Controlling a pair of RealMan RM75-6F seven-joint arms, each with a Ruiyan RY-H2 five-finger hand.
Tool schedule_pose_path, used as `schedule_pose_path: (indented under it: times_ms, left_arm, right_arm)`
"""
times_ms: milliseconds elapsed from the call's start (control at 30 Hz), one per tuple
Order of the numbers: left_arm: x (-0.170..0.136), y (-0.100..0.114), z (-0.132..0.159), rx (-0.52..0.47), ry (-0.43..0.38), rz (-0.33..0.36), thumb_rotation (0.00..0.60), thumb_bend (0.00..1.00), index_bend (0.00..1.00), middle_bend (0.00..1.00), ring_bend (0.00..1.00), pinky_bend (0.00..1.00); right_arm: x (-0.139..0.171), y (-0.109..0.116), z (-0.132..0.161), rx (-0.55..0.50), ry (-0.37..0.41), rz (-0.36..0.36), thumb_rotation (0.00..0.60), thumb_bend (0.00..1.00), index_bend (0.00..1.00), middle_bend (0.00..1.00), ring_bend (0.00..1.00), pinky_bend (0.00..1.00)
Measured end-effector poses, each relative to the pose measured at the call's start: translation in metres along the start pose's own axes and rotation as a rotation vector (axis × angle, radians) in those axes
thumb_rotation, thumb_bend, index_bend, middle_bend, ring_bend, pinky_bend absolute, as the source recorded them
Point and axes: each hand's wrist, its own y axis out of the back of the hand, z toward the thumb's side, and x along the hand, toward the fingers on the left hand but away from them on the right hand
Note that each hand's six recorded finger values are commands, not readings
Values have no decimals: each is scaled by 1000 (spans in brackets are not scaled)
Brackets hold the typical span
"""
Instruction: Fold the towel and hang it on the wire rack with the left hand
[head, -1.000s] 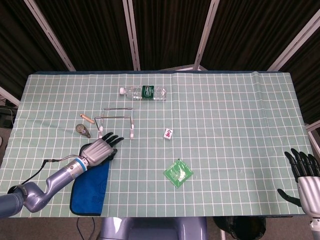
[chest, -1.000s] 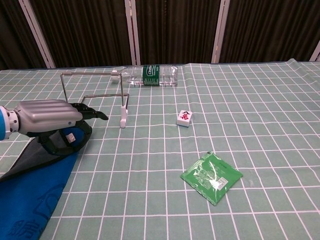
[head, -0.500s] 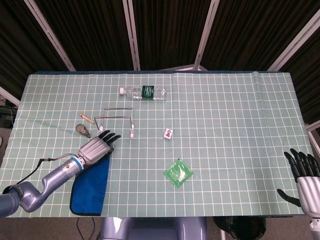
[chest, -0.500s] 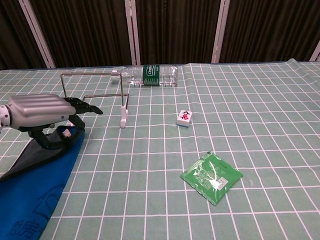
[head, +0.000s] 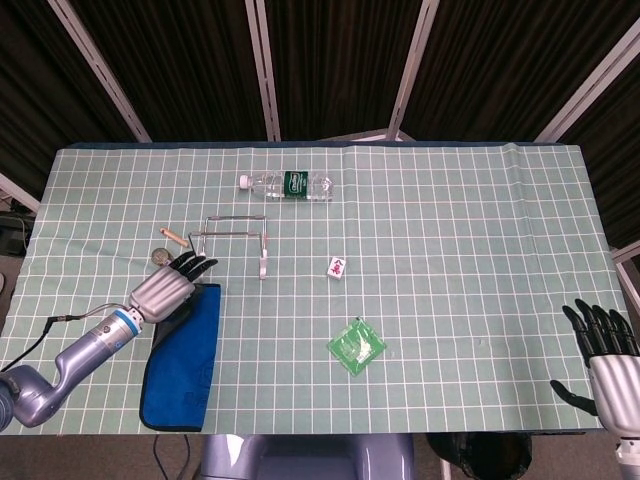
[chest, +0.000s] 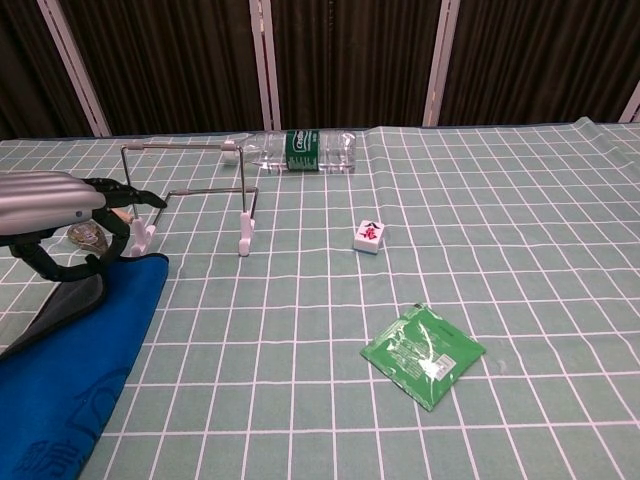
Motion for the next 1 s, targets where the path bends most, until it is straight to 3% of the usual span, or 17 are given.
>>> schedule_pose_path:
  times_ms: [133, 167, 233, 300, 400, 767, 1000]
  left_arm:
    - [0, -2, -5, -21, 0, 20, 600, 519, 703, 0, 0, 0]
    - [-1, -2, -6, -24, 0, 23, 600, 519, 655, 0, 0, 0]
    - [-2, -5, -8, -35, 0, 25, 600, 470, 494, 0, 0, 0]
    - [-4, -6, -9, -46, -2, 29, 600, 285, 214, 0, 0, 0]
    - [-5, -7, -10, -66, -9, 38, 600, 139, 16, 0, 0, 0]
    - [-10, -6, -9, -80, -46, 72, 600, 126, 0, 0, 0, 0]
    - [-29, 2, -15, -77, -54, 105, 600, 128, 0, 0, 0, 0]
  right_arm:
    - [0, 0, -1, 0, -5, 0, 600, 0, 0, 0, 0, 0]
    - [0, 0, -1, 0, -6, 0, 600, 0, 0, 0, 0, 0]
    - [0, -1, -1, 0, -6, 2, 600, 0, 0, 0, 0, 0]
    - [-1, -2, -1, 2, -5, 5, 600, 0, 0, 0, 0, 0]
    - [-1, -3, -1, 4, -4, 10, 600, 0, 0, 0, 0, 0]
    - [-1, -2, -1, 2, -3, 7, 600, 0, 0, 0, 0, 0]
    - [1, 2, 0, -5, 2, -2, 600, 0, 0, 0, 0, 0]
